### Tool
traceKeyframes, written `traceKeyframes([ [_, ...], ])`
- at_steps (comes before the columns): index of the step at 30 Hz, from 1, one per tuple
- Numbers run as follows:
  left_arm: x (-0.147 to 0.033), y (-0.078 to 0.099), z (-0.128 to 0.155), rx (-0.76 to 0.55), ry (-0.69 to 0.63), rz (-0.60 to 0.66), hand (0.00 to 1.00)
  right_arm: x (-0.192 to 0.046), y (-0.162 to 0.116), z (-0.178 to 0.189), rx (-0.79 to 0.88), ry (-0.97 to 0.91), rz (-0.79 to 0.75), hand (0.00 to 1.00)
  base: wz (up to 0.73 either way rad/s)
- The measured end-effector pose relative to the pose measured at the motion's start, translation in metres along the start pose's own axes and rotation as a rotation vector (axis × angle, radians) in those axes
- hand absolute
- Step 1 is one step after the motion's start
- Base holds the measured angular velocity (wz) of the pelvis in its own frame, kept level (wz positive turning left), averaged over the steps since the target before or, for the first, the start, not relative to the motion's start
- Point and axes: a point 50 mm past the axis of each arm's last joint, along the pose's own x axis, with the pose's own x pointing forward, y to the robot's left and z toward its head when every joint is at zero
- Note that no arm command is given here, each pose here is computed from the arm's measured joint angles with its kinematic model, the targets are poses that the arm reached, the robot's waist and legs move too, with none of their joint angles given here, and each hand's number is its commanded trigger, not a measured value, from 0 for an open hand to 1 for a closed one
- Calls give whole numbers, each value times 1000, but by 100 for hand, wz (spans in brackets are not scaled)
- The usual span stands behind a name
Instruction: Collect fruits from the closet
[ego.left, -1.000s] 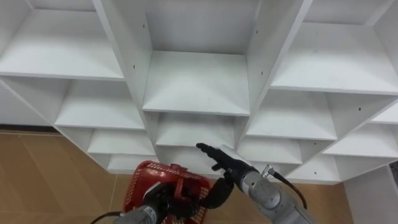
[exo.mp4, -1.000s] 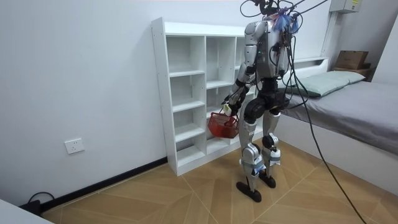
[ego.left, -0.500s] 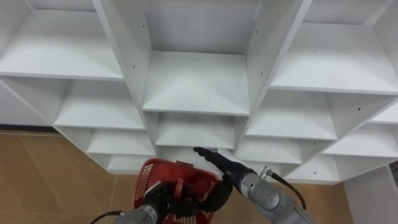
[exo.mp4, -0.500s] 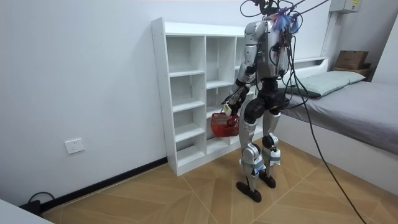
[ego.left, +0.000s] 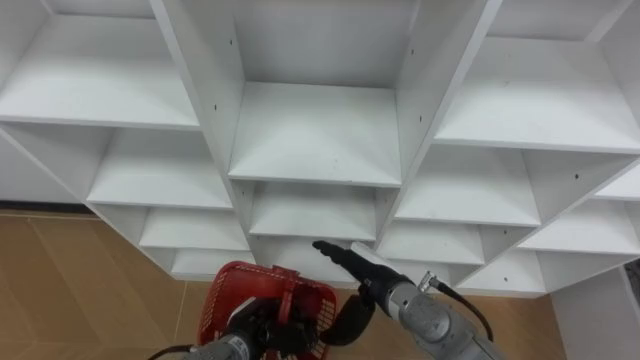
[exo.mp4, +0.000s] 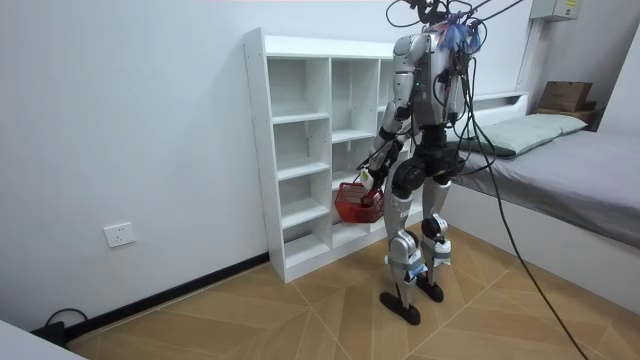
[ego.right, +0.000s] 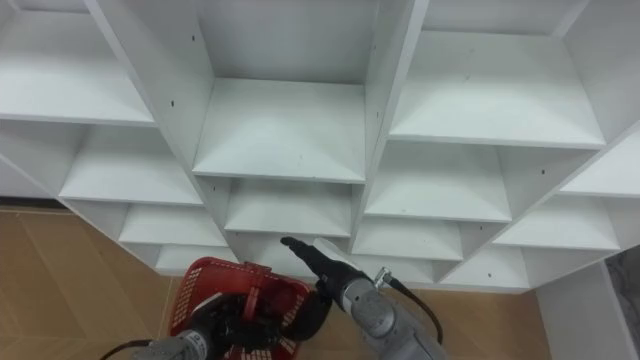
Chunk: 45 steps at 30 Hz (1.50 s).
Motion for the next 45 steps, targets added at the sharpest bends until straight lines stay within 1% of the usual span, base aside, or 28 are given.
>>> traceKeyframes([
  [6, -4, 7, -10, -50, 13, 35, 100, -7, 5, -14, 51, 33, -7, 0, 5],
  [11, -8, 13, -21, -38, 34, 90, 100, -16, 5, -31, 127, 55, -58, 0, 7],
  [13, -12, 18, -30, -37, 46, 119, 100, -22, 6, -41, 164, 76, -82, 0, 5],
  [15, -21, 27, -47, -20, 80, 167, 100, -30, 7, -59, 257, 115, -129, 0, 2],
  [16, -24, 30, -52, -17, 91, 183, 100, -33, 7, -64, 271, 131, -144, 0, 0],
  [18, -33, 43, -67, -9, 125, 245, 100, -41, 7, -85, 335, 202, -202, 0, 0],
  [19, -38, 48, -73, 0, 138, 274, 100, -47, 8, -97, 394, 237, -229, 0, 0],
  [22, -49, 55, -89, 24, 182, 336, 100, -62, 15, -122, 518, 323, -300, 0, 1],
  [23, -51, 56, -92, 30, 190, 348, 100, -65, 16, -127, 537, 342, -312, 0, 9],
  [25, -59, 63, -100, 56, 209, 403, 100, -76, 25, -147, 573, 438, -337, 0, 5],
  [28, -65, 68, -109, 68, 237, 460, 100, -90, 36, -166, 619, 544, -363, 0, 0],
  [31, -73, 70, -123, 40, 292, 505, 100, -114, 52, -191, 715, 696, -385, 0, 0],
  [33, -77, 71, -130, 62, 317, 517, 100, -121, 57, -197, 762, 729, -406, 0, 0],
  [36, -80, 72, -135, 144, 371, 529, 100, -133, 67, -206, 784, 807, -409, 0, 6],
  [38, -82, 71, -138, 173, 400, 537, 100, -136, 70, -208, 780, 849, -405, 0, 2],
  [41, -86, 68, -146, 218, 459, 527, 100, -143, 79, -212, 712, 923, -360, 0, 0],
  [43, -88, 66, -151, 236, 492, 535, 100, -144, 83, -212, 654, 960, -329, 0, 0],
  [45, -89, 67, -151, 242, 499, 546, 100, -143, 87, -211, 631, 975, -312, 0, 0],
])
